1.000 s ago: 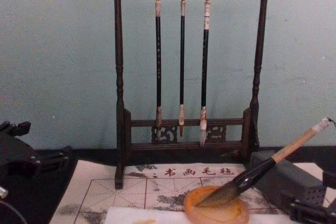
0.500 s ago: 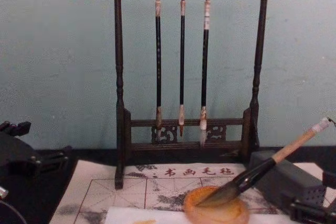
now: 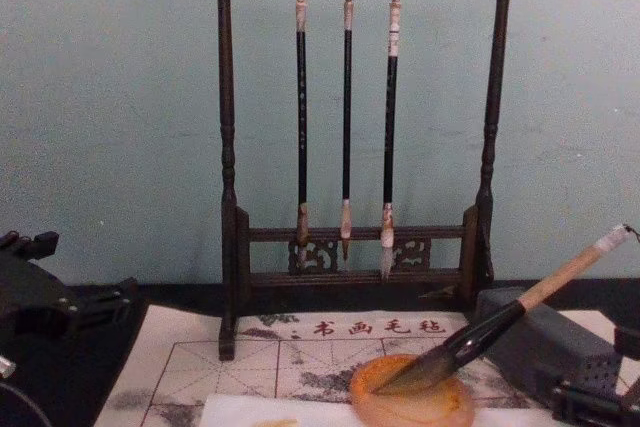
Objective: Pick up the brush from the inkstone, write on the paper, then place the brush back to its original position.
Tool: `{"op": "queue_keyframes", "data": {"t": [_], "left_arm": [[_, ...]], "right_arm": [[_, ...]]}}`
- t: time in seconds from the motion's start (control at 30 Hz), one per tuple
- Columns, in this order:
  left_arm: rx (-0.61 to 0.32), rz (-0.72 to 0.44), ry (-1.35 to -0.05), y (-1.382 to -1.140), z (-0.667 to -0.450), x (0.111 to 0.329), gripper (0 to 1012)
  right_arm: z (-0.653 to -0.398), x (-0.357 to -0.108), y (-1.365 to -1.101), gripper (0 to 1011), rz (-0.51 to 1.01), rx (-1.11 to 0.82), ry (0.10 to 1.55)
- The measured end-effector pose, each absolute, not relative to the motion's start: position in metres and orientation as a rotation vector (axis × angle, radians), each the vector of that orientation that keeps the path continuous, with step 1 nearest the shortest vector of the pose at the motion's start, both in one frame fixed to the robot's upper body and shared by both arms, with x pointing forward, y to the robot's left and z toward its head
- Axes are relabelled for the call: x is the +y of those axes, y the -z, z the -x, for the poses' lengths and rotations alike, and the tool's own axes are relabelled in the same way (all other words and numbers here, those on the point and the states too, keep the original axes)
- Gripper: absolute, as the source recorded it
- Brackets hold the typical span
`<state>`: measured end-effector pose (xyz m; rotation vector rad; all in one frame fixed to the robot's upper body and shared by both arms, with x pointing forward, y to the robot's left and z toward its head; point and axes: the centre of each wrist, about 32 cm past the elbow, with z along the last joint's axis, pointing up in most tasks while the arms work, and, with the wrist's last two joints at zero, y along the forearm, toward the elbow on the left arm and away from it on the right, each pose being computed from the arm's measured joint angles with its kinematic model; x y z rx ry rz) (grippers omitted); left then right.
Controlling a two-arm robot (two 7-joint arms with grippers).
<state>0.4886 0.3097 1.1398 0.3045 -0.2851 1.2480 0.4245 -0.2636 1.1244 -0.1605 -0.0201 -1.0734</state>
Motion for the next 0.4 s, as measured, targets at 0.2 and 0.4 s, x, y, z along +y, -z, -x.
{"op": "queue_keyframes", "data": {"t": [0.2, 0.4], "left_arm": [[-0.285, -0.305, -1.248, -1.1398, -0.4886, 0.3097, 1001], [-0.285, -0.304, -1.248, -1.1398, -0.4886, 0.3097, 1001]], "right_arm": [[-0.4245, -0.2636, -1.1245, 1003, 0.16, -0.02, 1.073], [-0.4245, -0.2636, -1.1244, 1002, 0.16, -0.02, 1.073]]}}
